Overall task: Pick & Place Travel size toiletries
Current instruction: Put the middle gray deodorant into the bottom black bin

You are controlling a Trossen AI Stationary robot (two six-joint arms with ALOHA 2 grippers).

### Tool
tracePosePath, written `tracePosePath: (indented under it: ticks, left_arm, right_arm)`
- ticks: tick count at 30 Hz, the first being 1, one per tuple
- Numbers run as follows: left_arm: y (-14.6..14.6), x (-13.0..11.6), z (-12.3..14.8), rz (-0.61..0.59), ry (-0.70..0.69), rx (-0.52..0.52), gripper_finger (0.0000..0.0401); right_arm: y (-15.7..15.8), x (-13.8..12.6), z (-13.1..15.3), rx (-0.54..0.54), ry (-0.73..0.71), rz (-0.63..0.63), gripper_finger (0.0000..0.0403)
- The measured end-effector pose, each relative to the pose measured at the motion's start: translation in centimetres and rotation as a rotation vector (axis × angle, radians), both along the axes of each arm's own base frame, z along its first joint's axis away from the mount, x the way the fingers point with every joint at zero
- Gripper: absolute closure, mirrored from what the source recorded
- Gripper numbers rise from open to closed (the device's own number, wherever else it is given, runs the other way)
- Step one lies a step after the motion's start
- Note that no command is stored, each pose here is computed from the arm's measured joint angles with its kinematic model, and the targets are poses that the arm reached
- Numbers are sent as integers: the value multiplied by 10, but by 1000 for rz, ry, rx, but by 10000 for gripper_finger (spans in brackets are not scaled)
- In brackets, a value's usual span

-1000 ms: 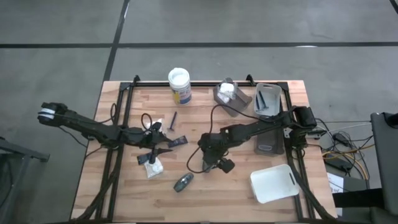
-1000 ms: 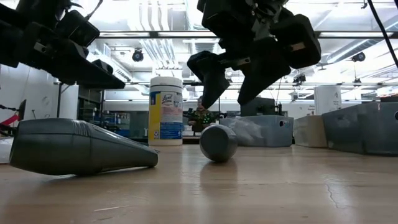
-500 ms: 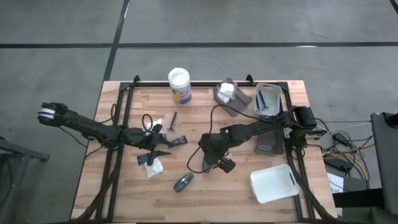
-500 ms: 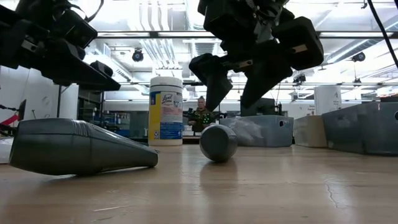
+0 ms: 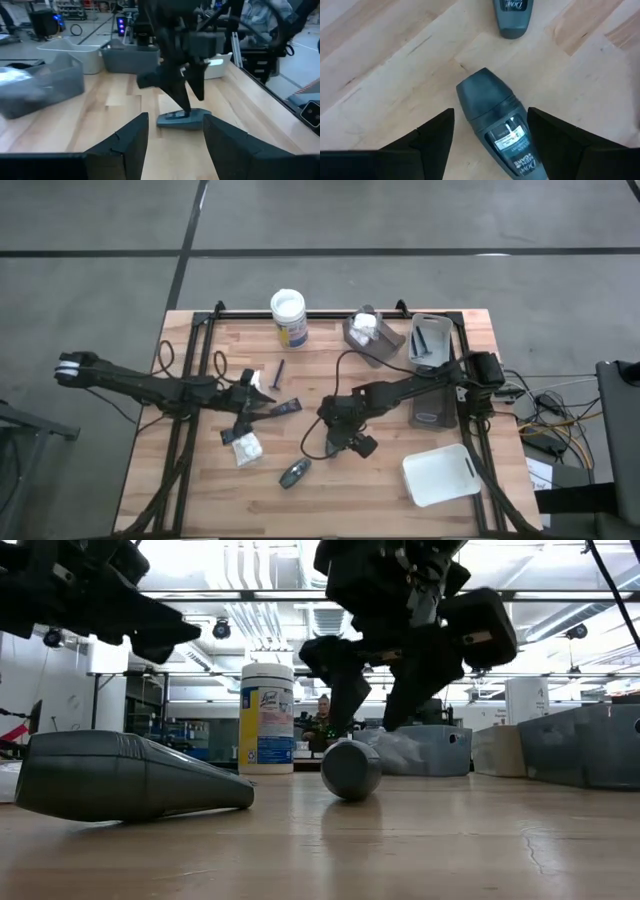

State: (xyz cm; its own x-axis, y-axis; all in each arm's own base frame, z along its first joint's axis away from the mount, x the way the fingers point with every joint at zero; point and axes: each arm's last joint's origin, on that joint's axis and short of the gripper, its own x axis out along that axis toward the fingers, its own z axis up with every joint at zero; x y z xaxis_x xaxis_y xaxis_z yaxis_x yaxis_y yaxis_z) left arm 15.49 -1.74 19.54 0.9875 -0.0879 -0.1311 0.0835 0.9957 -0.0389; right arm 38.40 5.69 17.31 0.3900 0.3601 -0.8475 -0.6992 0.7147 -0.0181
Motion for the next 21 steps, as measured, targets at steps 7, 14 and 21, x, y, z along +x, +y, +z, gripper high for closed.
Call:
tracePosePath:
  ticks: [7,14,21]
  left_arm:
    - [3,-19,6,4,-13,25,208]
    - [7,-35,6,52,-7,83,208]
    - [8,-47,-9,52,-73,111,208]
  right_arm:
    - [0,2,-12,-9,32,3,103]
    - [0,2,-13,-26,21,31,74]
    - [-3,2,-24,-50,61,28,72]
